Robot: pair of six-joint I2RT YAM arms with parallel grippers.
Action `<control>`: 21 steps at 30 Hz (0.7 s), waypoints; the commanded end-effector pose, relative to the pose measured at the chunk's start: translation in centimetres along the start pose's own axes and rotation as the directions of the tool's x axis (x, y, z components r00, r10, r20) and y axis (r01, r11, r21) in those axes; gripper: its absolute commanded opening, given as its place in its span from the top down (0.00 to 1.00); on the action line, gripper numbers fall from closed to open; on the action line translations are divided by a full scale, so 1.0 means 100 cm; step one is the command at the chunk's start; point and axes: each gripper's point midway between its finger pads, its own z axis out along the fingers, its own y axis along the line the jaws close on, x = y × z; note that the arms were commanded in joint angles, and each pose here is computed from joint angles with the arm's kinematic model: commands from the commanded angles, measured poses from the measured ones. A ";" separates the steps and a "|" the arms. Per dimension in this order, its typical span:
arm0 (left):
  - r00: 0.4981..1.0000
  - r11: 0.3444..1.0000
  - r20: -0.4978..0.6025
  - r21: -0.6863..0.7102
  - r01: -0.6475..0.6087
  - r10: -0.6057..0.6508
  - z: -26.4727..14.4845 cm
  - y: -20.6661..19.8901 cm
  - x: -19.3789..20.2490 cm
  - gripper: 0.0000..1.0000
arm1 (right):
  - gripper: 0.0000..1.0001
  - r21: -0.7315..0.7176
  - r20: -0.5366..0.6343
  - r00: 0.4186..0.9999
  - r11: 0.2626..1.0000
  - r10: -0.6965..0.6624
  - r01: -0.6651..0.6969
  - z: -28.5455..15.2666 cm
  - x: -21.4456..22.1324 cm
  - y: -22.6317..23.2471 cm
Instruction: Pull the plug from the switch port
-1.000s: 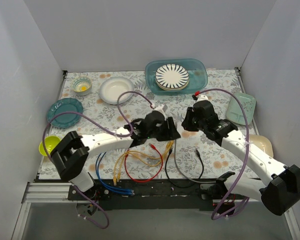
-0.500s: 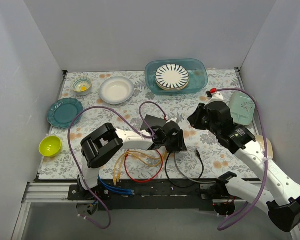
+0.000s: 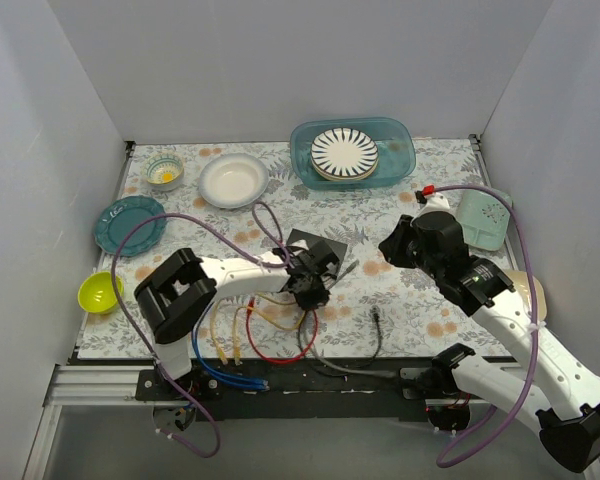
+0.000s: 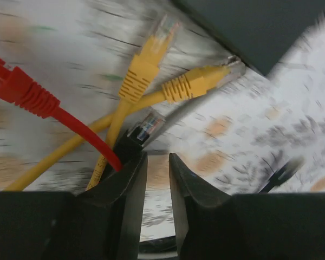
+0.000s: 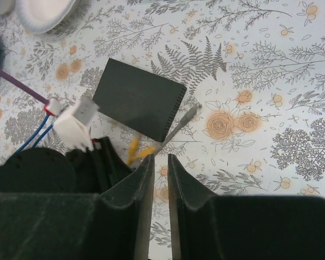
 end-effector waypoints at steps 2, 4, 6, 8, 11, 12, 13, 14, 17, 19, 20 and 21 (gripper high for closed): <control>0.969 0.756 0.086 -0.611 0.235 -0.231 -0.036 0.199 -0.007 0.76 | 0.77 -0.025 0.026 0.999 0.999 0.022 -0.022 0.002 -0.001 0.002; 0.952 0.750 0.122 -0.590 0.298 -0.281 -0.049 0.210 -0.013 0.76 | 0.77 -0.023 0.015 1.000 0.999 0.026 -0.026 0.004 0.002 0.001; 0.916 0.731 0.162 -0.559 0.392 -0.367 -0.056 0.218 -0.025 0.75 | 0.77 -0.025 0.007 1.000 0.999 0.030 -0.030 0.005 0.005 0.001; 0.865 0.701 0.204 -0.516 0.492 -0.457 -0.064 0.230 -0.039 0.73 | 0.78 -0.031 -0.005 0.999 0.999 0.036 -0.036 0.007 0.009 0.001; 0.787 0.648 0.236 -0.460 0.608 -0.570 -0.070 0.246 -0.059 0.71 | 0.78 -0.035 -0.017 0.999 0.999 0.040 -0.041 0.007 0.013 0.001; 0.769 0.639 0.224 -0.445 0.628 -0.599 -0.070 0.246 -0.063 0.71 | 0.78 -0.036 -0.024 0.999 0.998 0.041 -0.042 0.008 0.015 0.001; 0.742 0.622 0.234 -0.422 0.660 -0.628 -0.070 0.251 -0.077 0.71 | 0.78 -0.037 -0.030 0.999 0.998 0.043 -0.044 0.008 0.017 0.001; 0.732 0.612 0.237 -0.421 0.670 -0.638 -0.069 0.254 -0.082 0.70 | 0.78 -0.034 -0.038 0.998 0.998 0.042 -0.043 0.008 0.019 0.000; 0.687 0.560 0.264 -0.420 0.714 -0.678 -0.069 0.265 -0.104 0.69 | 0.78 -0.035 -0.055 0.998 0.998 0.042 -0.044 0.008 0.026 -0.002; 0.656 0.515 0.271 -0.442 0.735 -0.704 -0.065 0.281 -0.114 0.70 | 0.78 -0.032 -0.059 0.997 0.998 0.043 -0.045 0.008 0.028 -0.003; 0.647 0.510 0.276 -0.432 0.744 -0.710 -0.065 0.282 -0.123 0.69 | 0.78 -0.026 -0.065 0.997 0.999 0.042 -0.044 0.008 0.030 -0.005; 0.637 0.497 0.280 -0.436 0.751 -0.718 -0.064 0.287 -0.127 0.70 | 0.78 -0.023 -0.067 0.997 0.999 0.042 -0.043 0.009 0.031 -0.006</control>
